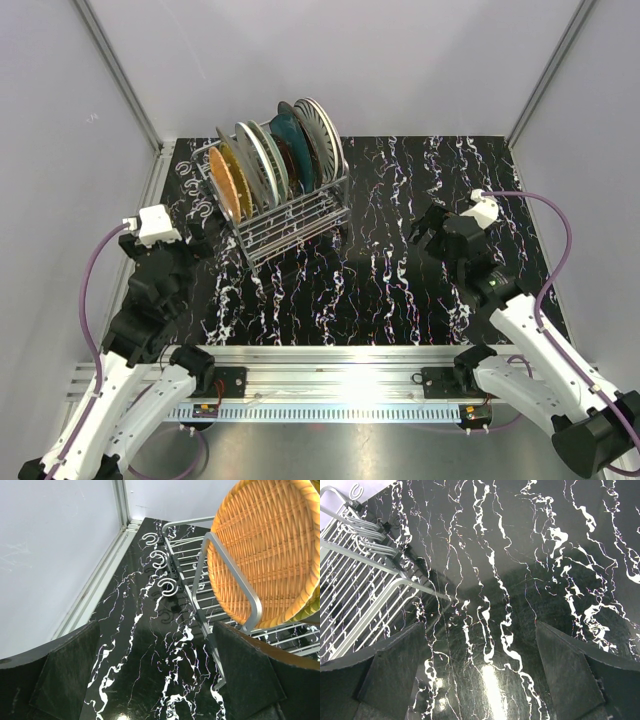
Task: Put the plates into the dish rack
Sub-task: Insert the plate into the dish rack
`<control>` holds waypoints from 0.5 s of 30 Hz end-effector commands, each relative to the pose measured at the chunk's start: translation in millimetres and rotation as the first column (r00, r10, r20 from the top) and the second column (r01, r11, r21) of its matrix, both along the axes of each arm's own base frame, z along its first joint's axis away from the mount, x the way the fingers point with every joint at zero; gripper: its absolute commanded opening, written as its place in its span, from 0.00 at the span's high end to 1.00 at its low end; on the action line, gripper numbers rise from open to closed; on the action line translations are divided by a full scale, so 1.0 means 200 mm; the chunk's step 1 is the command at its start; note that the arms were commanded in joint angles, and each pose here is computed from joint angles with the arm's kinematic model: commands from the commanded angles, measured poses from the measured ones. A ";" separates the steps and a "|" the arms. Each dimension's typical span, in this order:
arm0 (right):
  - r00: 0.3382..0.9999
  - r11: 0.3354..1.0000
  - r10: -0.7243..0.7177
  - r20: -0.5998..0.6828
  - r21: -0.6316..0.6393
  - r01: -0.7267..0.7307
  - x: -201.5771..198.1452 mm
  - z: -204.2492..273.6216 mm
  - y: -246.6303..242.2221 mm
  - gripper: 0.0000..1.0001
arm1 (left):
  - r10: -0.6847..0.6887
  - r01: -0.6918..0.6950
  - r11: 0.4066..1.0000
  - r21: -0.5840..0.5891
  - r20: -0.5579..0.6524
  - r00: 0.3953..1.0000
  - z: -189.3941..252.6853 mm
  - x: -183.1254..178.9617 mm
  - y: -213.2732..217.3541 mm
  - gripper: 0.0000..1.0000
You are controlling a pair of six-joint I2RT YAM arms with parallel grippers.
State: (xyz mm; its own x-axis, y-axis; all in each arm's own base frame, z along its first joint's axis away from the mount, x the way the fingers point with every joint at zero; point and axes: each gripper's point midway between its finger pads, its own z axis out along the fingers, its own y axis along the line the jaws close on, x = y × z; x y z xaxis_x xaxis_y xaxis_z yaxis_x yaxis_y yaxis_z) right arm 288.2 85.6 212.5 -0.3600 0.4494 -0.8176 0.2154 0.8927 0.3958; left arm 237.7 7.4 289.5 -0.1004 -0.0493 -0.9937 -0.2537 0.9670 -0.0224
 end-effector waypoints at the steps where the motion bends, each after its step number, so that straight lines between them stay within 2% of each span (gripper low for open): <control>1: 0.997 0.999 -0.046 0.068 0.022 0.045 0.03 0.11 -0.03 0.00 | -0.024 0.025 0.999 -0.029 0.049 0.999 0.07 0.00 -0.02 0.01; 15: 0.998 0.998 -0.054 0.035 0.025 0.053 0.05 0.04 -0.02 0.00 | -0.026 0.028 0.999 -0.037 0.059 0.998 0.07 0.00 -0.02 0.01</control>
State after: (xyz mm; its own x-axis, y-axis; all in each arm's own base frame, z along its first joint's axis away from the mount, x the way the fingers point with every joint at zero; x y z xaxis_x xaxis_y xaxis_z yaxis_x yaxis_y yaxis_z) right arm 290.9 82.6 208.3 -0.3566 0.4507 -0.8183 0.2421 0.8906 0.3850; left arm 236.5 6.3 290.8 -0.0946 -0.0532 -0.9941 -0.2433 0.9695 -0.0287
